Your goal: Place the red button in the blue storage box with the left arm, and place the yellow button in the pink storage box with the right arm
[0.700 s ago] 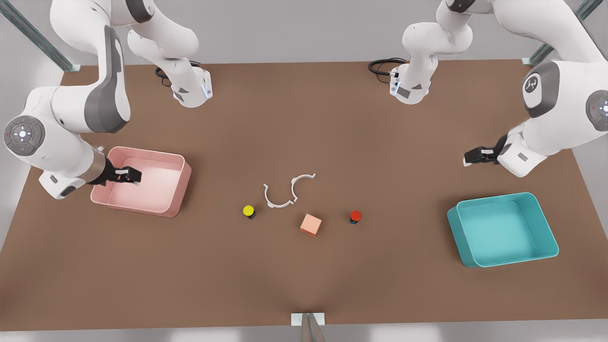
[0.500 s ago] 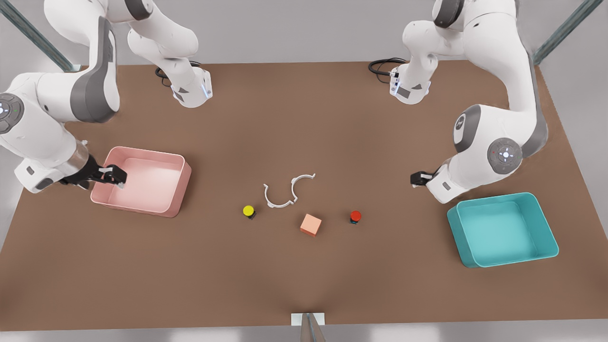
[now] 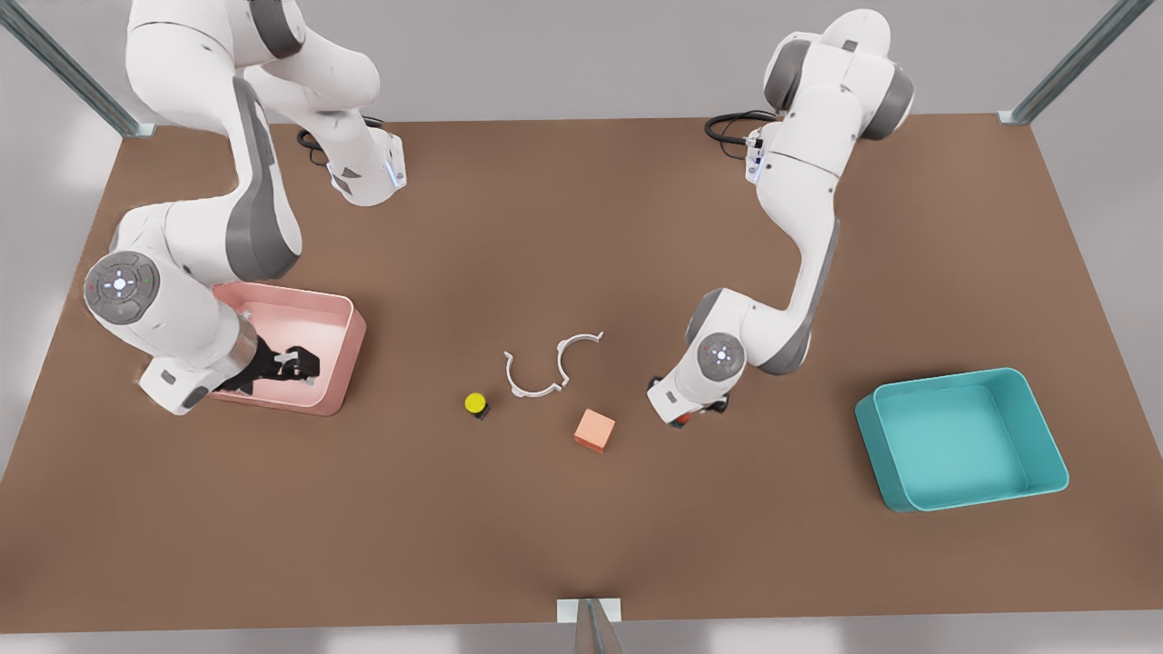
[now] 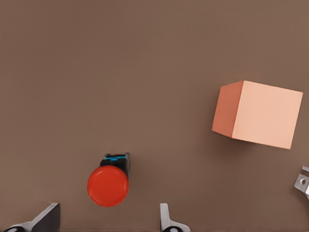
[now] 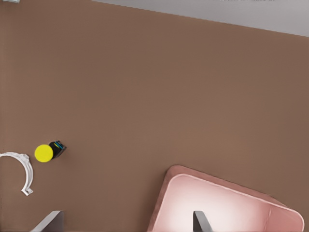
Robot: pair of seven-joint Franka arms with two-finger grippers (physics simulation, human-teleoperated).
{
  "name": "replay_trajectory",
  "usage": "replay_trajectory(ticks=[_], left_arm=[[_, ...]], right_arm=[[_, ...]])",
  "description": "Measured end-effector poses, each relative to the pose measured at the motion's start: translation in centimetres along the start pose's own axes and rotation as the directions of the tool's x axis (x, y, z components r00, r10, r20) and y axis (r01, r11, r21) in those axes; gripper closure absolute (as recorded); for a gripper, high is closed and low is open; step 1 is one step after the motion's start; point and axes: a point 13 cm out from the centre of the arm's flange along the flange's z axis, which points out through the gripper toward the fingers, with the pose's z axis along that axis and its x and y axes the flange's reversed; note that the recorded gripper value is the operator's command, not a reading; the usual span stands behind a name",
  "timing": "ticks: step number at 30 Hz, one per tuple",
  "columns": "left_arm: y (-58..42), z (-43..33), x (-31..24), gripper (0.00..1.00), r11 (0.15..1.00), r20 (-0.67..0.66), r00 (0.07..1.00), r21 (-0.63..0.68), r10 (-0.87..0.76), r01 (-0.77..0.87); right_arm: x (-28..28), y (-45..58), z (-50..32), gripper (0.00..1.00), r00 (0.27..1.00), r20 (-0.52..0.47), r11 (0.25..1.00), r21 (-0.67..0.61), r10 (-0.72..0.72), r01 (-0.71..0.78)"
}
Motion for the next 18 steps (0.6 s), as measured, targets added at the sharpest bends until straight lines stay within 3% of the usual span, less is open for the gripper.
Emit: replay_trajectory(ticks=[6,13,14,15,16,18], left_arm=[[-0.3,4.5,2.4,0.00,1.000,0.062,0.998,0.006,-0.022,0.022],[0.5,6.5,-0.4,0.00,0.998,0.169,0.984,0.023,-0.061,0.058],[0.5,6.5,-0.7,0.08,0.998,0.180,0.982,0.026,-0.064,0.060],[0.5,6.6,-1.0,0.27,0.998,0.190,0.979,0.028,-0.067,0.062],[0.4,6.5,-1.2,0.39,0.997,0.199,0.977,0.031,-0.069,0.065],[0.4,6.4,-1.5,0.42,0.997,0.214,0.974,0.036,-0.075,0.069]], right_arm=[[-1.3,14.2,11.3,0.00,0.986,-0.070,0.988,-0.020,-0.152,0.151],[2.2,18.4,20.2,0.00,0.983,-0.117,0.990,-0.035,-0.142,0.138],[2.2,18.9,21.0,0.00,0.984,-0.112,0.990,-0.040,-0.137,0.134],[2.2,19.5,21.8,0.00,0.985,-0.105,0.990,-0.045,-0.134,0.130],[2.0,19.8,22.6,0.00,0.987,-0.098,0.991,-0.049,-0.128,0.124],[1.7,20.3,24.4,0.00,0.990,-0.085,0.992,-0.057,-0.114,0.109]])
